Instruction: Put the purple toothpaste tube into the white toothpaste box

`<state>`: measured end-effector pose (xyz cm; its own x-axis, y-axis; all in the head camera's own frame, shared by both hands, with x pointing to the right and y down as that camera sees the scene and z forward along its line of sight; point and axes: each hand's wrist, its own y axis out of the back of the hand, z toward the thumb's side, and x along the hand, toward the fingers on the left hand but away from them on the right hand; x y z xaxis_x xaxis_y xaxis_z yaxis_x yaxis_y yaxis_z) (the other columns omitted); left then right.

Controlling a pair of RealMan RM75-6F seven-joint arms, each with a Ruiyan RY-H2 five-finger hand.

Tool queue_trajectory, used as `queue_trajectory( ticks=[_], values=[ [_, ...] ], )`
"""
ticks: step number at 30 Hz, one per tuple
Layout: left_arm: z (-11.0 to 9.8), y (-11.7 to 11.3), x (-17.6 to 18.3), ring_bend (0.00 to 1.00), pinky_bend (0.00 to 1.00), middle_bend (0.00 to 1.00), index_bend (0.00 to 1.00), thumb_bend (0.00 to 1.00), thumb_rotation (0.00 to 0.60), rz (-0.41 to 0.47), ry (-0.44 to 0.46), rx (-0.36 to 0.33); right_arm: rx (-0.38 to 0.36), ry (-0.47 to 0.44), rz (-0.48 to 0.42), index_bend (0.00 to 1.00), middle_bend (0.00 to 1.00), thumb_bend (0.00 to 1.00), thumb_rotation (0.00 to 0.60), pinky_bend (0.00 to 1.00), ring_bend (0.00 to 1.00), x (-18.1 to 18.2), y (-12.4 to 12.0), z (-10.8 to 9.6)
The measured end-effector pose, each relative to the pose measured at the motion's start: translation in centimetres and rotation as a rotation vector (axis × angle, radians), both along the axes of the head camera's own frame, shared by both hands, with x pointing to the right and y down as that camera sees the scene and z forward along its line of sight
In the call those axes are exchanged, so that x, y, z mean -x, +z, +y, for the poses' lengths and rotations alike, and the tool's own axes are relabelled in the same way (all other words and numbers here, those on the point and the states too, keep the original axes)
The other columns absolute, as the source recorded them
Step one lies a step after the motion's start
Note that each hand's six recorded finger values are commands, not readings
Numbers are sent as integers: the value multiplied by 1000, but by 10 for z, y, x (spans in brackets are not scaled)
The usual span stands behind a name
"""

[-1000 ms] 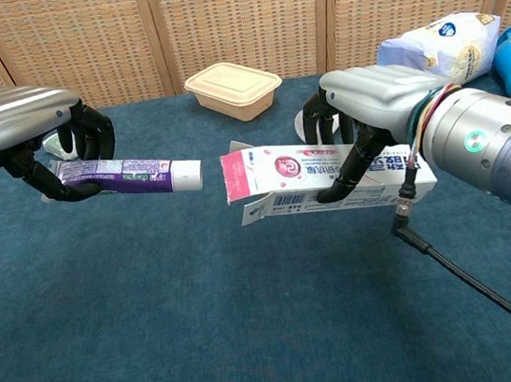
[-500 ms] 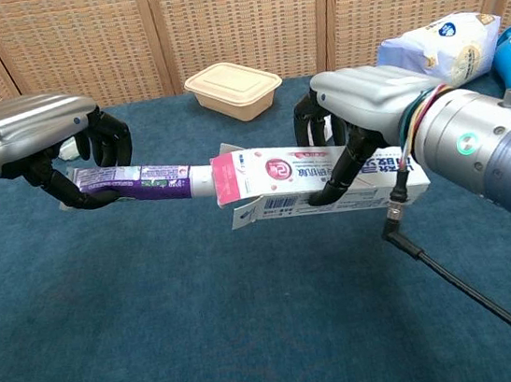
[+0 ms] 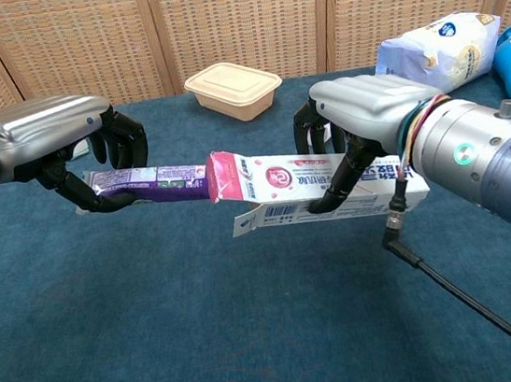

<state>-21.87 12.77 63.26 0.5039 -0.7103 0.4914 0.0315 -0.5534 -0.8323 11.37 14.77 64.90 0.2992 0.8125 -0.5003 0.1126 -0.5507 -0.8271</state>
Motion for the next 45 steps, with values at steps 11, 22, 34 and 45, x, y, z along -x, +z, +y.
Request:
queue_trajectory(
  ticks=[11, 22, 34, 45],
  values=[
    [1, 3, -3, 418, 376, 580, 744, 463, 600, -25, 9, 14, -1, -12, -15, 621, 511, 190, 600, 464, 471, 9, -3, 3],
    [8, 6, -7, 421, 379, 582, 744, 463, 600, -47, 38, 30, -1, -14, -18, 622, 511, 190, 600, 464, 471, 12, -3, 4],
    [7, 1, -4, 422, 380, 583, 746, 462, 600, -59, 39, 18, 3, -9, -20, 622, 511, 190, 600, 464, 471, 10, -3, 4],
    [4, 4, -22, 419, 375, 581, 745, 449, 600, -64, 38, -4, 13, -26, -31, 621, 511, 190, 600, 464, 471, 20, -1, 10]
  ],
)
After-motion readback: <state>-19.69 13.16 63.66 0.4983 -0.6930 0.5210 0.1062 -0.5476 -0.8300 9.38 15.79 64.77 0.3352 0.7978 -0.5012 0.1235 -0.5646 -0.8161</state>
